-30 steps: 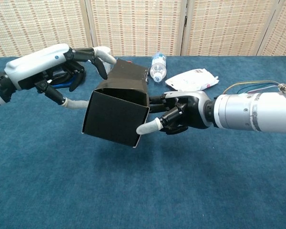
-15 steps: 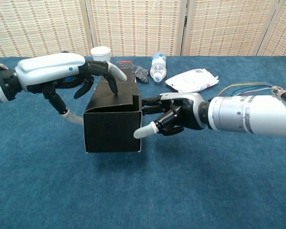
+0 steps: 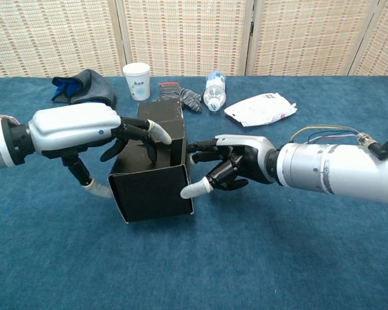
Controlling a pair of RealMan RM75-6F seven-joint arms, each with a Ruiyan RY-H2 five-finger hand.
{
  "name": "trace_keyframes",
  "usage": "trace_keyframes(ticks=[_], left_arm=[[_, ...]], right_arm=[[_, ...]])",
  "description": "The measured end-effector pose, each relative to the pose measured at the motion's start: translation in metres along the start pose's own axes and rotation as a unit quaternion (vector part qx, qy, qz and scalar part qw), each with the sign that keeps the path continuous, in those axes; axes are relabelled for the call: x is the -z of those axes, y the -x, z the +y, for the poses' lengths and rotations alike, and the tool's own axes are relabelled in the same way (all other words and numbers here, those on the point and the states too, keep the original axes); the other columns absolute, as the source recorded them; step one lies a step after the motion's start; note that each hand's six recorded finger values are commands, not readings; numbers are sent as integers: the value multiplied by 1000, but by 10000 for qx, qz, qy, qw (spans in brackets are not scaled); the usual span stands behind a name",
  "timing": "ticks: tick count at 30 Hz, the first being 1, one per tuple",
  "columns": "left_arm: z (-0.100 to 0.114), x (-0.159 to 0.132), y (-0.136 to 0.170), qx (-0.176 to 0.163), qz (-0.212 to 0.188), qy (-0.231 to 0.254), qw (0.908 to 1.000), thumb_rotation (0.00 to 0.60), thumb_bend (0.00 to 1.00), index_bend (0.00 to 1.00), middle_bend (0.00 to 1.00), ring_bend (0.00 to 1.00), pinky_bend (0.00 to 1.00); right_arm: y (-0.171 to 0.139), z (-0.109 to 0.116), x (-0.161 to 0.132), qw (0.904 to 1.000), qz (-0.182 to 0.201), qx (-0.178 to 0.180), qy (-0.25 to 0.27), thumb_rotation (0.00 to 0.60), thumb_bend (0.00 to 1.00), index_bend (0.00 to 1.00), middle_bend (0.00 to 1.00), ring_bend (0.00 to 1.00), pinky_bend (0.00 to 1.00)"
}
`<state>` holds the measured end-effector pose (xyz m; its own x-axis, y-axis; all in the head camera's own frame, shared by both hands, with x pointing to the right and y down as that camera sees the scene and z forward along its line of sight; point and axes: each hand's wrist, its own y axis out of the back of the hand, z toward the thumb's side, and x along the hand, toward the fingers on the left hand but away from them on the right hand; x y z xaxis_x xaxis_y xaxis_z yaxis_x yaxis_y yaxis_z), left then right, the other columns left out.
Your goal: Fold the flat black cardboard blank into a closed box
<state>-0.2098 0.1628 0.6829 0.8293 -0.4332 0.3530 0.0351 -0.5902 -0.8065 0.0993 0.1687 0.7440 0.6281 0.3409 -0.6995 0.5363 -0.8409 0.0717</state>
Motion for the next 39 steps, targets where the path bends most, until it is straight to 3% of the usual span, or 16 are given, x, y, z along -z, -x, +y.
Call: trace_keyframes(ticks=[8,32,39], left_arm=[[-11,-3,1,247,-45,-75,9997,600,101,374,224,679,888],[-17,-29,-7,1081,-241,-466,9927,600,437,377,276,635,878],[-19,-38,-10,1224,-340,-662,9897,600,450,425,328,632,878]], right_arm=[[1,0,3,9996,94,196,-171,600,353,282,394,819,1000],[-22,-13,24,9942,379,479,-883,600,413,282,359,817,1000],[-27,-16,30,9948,421,496,-781,600,432,274,344,817,1000]])
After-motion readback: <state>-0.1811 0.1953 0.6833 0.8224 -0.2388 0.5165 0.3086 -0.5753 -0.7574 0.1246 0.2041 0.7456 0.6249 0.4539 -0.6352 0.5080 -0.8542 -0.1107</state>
